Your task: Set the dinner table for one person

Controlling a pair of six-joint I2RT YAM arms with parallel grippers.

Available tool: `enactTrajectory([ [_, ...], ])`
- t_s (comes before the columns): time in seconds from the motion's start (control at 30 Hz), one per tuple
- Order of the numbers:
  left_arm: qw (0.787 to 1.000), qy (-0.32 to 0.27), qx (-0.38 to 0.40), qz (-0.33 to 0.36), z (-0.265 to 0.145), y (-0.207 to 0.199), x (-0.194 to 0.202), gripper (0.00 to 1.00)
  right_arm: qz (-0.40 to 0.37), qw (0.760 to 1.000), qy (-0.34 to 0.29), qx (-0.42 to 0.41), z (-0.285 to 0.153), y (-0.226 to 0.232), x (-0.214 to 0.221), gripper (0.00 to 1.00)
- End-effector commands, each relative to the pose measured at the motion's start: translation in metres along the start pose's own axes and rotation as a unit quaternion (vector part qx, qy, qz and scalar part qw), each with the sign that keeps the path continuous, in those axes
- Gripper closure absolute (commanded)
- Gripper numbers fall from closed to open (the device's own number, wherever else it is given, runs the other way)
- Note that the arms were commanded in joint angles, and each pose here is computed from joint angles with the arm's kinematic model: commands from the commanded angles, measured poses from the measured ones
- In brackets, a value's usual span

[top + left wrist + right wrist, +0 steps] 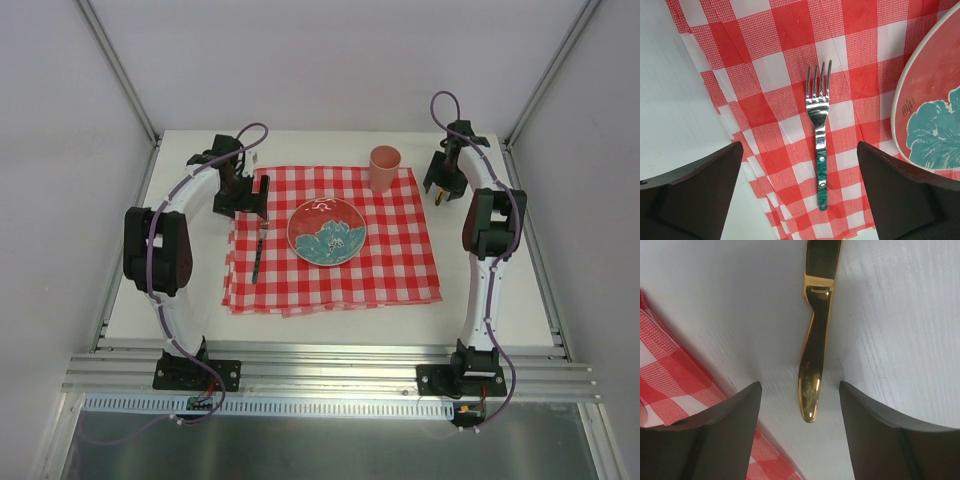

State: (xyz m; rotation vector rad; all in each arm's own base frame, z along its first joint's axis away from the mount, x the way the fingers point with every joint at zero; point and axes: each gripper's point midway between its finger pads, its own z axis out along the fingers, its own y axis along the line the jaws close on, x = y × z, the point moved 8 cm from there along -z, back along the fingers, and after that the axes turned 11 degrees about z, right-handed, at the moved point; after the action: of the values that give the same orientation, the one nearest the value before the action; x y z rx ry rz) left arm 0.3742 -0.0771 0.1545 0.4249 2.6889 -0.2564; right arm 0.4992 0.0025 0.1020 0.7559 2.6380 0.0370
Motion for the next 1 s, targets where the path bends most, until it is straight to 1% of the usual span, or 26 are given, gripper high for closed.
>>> enactTrajectory([
  [0.0, 1.000, -0.005, 0.011, 0.000, -0.008, -0.007, -0.006, 0.01, 0.022, 0.999, 0.018, -0.021, -0.002, 0.001, -0.002, 0.34],
  [0.07, 1.000, -0.006, 0.012, 0.001, -0.009, -0.009, -0.004, 0.01, 0.027, 0.999, 0.021, -0.024, 0.000, -0.001, -0.003, 0.35],
  [0.1, 1.000, -0.007, 0.012, 0.001, -0.011, -0.010, -0.005, 0.01, 0.030, 0.999, 0.021, -0.023, 0.002, -0.002, -0.004, 0.37],
  [0.13, 1.000, -0.006, 0.013, 0.000, -0.010, -0.011, -0.004, 0.01, 0.035, 0.998, 0.030, -0.035, 0.002, -0.003, -0.004, 0.38],
  [0.17, 1.000, -0.008, 0.016, -0.001, -0.011, -0.011, -0.004, 0.01, 0.039, 0.998, 0.032, -0.038, 0.003, -0.003, -0.004, 0.40],
  [0.2, 1.000, -0.008, 0.016, -0.002, -0.012, -0.012, -0.004, 0.01, 0.041, 0.998, 0.035, -0.039, 0.004, -0.003, -0.004, 0.46],
  [0.27, 1.000, -0.012, 0.018, -0.003, -0.014, -0.013, -0.006, 0.01, 0.048, 0.998, 0.034, -0.037, 0.004, -0.005, -0.004, 0.49],
  [0.3, 1.000, -0.013, 0.018, -0.003, -0.015, -0.013, -0.006, 0.01, 0.050, 0.998, 0.035, -0.035, 0.004, -0.006, -0.004, 0.54],
  [0.37, 1.000, -0.018, 0.021, -0.004, -0.017, -0.014, -0.008, 0.01, 0.050, 0.997, 0.038, -0.037, 0.006, -0.006, -0.004, 0.56],
  [0.4, 1.000, -0.020, 0.022, -0.005, -0.018, -0.014, -0.009, 0.01, 0.050, 0.997, 0.039, -0.037, 0.005, -0.006, -0.004, 0.58],
  [0.47, 0.999, -0.022, 0.026, -0.007, -0.018, -0.015, -0.010, 0.01, 0.050, 0.997, 0.038, -0.038, 0.006, -0.006, -0.005, 0.59],
  [0.5, 0.999, -0.022, 0.026, -0.007, -0.019, -0.015, -0.010, 0.01, 0.050, 0.997, 0.037, -0.037, 0.005, -0.005, -0.005, 0.64],
  [0.57, 0.999, -0.022, 0.024, -0.007, -0.019, -0.015, -0.010, 0.01, 0.046, 0.998, 0.036, -0.034, 0.005, -0.005, -0.004, 0.68],
  [0.6, 0.999, -0.024, 0.025, -0.007, -0.020, -0.015, -0.011, 0.01, 0.045, 0.998, 0.034, -0.035, 0.004, -0.004, -0.005, 0.73],
  [0.67, 0.999, -0.025, 0.024, -0.007, -0.021, -0.015, -0.010, 0.01, 0.040, 0.998, 0.037, -0.035, 0.004, -0.003, -0.003, 0.75],
  [0.77, 0.999, -0.025, 0.024, -0.007, -0.022, -0.015, -0.010, 0.01, 0.036, 0.998, 0.039, -0.035, 0.004, -0.003, -0.002, 0.86],
  [0.8, 0.999, -0.024, 0.023, -0.006, -0.022, -0.015, -0.008, 0.01, 0.034, 0.998, 0.040, -0.037, 0.004, -0.002, -0.001, 0.98],
  [0.93, 0.999, -0.028, 0.015, 0.001, -0.026, -0.014, -0.008, 0.01, 0.015, 0.998, 0.047, -0.036, 0.000, -0.002, 0.006, 1.00],
  [0.97, 0.999, -0.031, 0.011, 0.005, -0.028, -0.013, -0.009, 0.01, 0.000, 0.998, 0.049, -0.030, -0.001, -0.005, 0.009, 1.00],
])
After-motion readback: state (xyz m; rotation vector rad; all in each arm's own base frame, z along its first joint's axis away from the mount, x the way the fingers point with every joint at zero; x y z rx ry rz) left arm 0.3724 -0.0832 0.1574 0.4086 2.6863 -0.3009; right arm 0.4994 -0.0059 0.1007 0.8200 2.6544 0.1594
